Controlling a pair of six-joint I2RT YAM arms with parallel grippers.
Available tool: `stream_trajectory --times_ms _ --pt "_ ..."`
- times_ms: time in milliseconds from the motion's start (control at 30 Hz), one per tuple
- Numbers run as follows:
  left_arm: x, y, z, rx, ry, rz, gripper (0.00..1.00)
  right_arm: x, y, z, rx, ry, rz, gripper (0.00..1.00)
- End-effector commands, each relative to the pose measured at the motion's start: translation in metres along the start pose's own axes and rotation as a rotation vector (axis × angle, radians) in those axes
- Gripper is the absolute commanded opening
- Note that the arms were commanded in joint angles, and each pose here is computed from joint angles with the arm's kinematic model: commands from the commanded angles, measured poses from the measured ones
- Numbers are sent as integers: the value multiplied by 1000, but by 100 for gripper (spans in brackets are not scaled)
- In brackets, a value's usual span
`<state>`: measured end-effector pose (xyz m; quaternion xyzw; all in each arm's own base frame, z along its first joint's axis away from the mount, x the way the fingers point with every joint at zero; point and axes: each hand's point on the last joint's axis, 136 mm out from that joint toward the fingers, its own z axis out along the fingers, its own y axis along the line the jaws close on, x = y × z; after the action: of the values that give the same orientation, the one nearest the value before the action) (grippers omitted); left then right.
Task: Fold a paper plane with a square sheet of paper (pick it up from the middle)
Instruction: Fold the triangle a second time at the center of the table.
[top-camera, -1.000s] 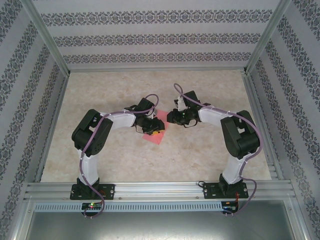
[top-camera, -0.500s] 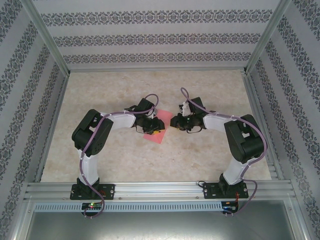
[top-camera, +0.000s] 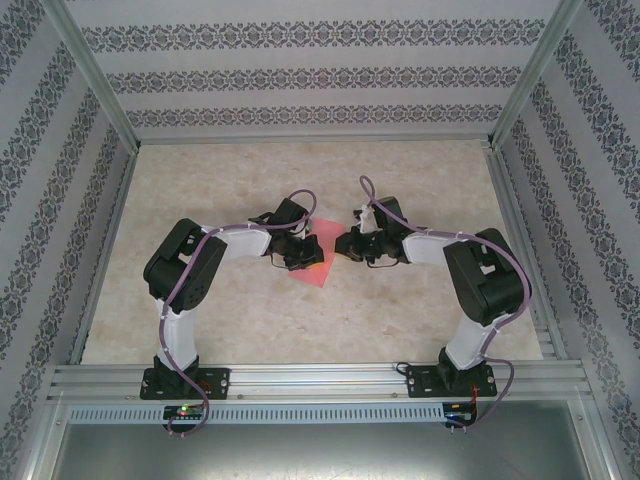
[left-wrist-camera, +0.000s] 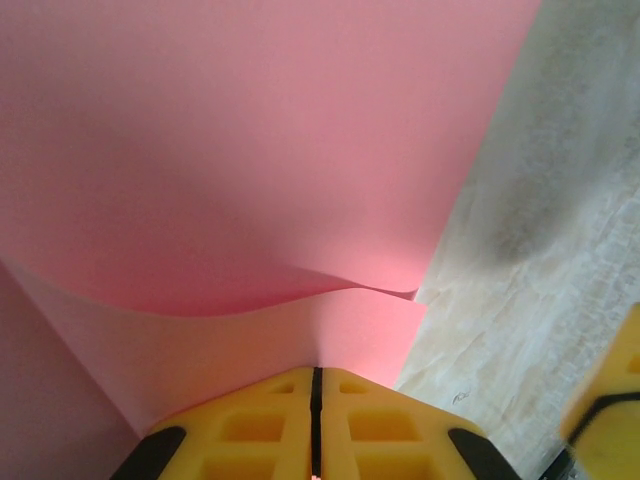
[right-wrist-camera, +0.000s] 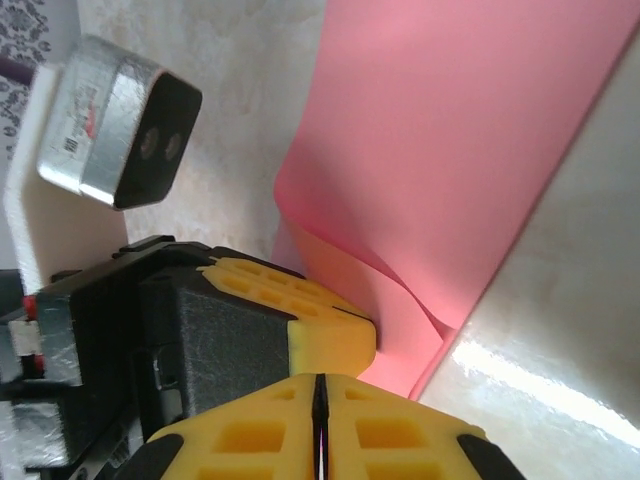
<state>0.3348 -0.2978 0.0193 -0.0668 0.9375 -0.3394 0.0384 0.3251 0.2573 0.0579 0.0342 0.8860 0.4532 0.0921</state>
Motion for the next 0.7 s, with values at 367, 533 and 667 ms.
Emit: stream_trajectory --times_ms 367,533,667 --pt "8 15 1 -65 13 12 9 1 -12 35 27 64 9 8" --pt "7 11 0 -54 12 16 10 11 -31 41 132 114 -19 9" --pt "6 2 -1 -21 14 16 10 15 -46 42 191 130 -17 9"
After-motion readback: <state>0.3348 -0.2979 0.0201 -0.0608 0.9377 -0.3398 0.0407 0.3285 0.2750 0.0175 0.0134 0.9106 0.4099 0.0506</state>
